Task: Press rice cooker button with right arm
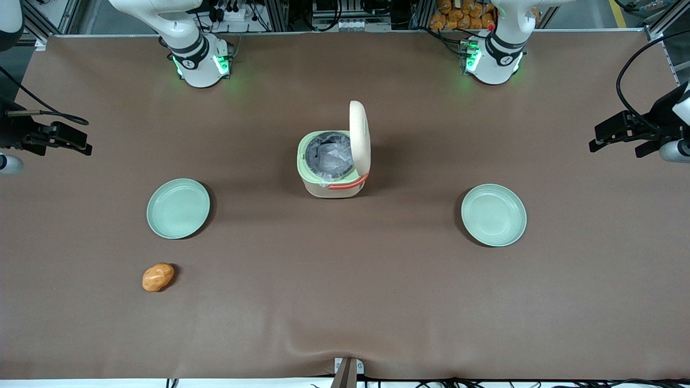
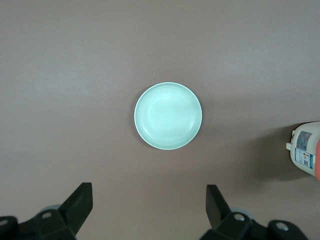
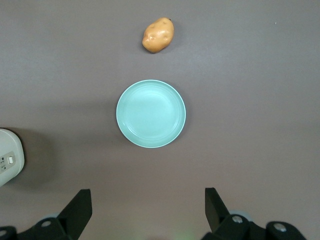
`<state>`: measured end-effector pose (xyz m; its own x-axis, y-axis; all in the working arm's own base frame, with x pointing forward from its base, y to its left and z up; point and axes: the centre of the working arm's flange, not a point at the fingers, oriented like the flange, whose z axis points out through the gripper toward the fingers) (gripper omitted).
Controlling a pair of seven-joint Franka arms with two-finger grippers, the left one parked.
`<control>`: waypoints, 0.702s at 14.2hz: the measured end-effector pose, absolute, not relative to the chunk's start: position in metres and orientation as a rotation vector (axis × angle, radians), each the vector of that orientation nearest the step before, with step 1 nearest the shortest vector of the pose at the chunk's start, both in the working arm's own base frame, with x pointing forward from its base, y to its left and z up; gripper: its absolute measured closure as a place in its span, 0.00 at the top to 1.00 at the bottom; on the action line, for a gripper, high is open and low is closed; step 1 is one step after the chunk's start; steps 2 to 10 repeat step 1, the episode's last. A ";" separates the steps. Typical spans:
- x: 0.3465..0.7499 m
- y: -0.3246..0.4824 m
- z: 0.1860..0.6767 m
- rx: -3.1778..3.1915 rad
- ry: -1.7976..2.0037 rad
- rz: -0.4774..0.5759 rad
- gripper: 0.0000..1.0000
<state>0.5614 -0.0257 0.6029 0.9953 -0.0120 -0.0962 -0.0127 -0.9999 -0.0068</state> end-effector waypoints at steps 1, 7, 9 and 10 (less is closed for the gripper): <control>0.561 -0.026 0.603 -3.131 0.020 0.151 1.00; 0.561 -0.026 0.603 -3.131 0.020 0.151 1.00; 0.561 -0.026 0.603 -3.131 0.020 0.151 1.00; 0.561 -0.026 0.603 -3.131 0.020 0.151 1.00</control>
